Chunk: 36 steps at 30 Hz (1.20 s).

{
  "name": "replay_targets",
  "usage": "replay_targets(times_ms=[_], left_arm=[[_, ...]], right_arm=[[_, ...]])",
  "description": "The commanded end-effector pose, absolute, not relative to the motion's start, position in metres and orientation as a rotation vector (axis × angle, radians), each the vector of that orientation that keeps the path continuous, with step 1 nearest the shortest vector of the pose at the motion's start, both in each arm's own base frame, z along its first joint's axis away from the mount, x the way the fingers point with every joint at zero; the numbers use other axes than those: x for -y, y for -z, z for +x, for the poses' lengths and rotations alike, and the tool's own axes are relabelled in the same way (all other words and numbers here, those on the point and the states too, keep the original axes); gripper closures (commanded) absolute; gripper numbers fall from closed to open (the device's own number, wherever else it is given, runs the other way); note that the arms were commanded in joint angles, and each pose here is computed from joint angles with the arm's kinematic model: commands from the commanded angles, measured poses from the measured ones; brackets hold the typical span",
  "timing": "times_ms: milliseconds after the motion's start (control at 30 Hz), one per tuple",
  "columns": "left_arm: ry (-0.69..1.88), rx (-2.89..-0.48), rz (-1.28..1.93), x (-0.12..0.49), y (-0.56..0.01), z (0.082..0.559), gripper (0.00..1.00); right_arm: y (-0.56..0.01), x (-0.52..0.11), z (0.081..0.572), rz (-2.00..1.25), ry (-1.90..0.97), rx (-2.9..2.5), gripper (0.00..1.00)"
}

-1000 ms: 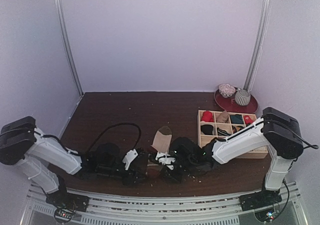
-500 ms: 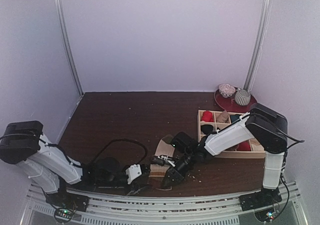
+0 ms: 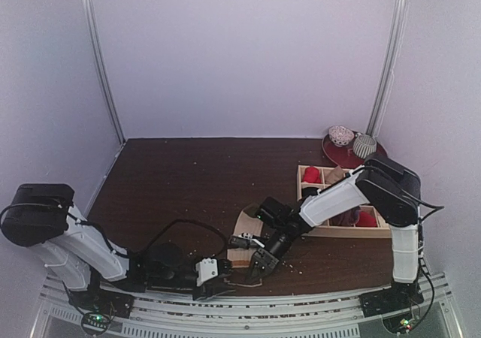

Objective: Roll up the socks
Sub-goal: Roll the sock at the center of the board.

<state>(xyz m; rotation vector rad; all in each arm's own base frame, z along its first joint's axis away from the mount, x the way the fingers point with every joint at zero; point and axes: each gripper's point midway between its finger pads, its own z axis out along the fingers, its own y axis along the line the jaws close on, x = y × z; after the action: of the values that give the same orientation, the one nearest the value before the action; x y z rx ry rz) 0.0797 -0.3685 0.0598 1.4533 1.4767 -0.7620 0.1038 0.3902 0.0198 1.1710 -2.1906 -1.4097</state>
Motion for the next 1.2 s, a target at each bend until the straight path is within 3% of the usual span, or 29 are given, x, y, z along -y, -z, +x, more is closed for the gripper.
replay_targets(times_ms=[0, 500, 567, 700, 900, 1167], left_arm=[[0.785, -1.406, 1.475, 0.386, -0.065, 0.075, 0.49], [0.633, -1.658, 1.483, 0.381, -0.002, 0.093, 0.54], [0.615, -1.694, 1.482, 0.378, 0.005, 0.095, 0.62], [0.613, -1.764, 1.468, 0.369, 0.017, 0.094, 1.0], [0.614, -1.943, 1.381, 0.351, 0.026, 0.098, 1.0], [0.887, -2.187, 1.252, 0.333, 0.017, 0.087, 1.0]], right_arm=[[0.04, -0.342, 0.093, 1.021, 1.034, 2.313, 0.9], [0.037, -0.345, 0.094, 1.033, 1.069, 2.311, 0.89], [0.032, -0.347, 0.094, 1.043, 1.092, 2.306, 0.89], [0.02, -0.351, 0.095, 1.094, 1.13, 2.293, 0.89], [-0.027, -0.37, 0.111, 1.244, 1.29, 2.345, 0.88], [-0.135, -0.369, 0.163, 1.468, 1.505, 2.817, 0.59]])
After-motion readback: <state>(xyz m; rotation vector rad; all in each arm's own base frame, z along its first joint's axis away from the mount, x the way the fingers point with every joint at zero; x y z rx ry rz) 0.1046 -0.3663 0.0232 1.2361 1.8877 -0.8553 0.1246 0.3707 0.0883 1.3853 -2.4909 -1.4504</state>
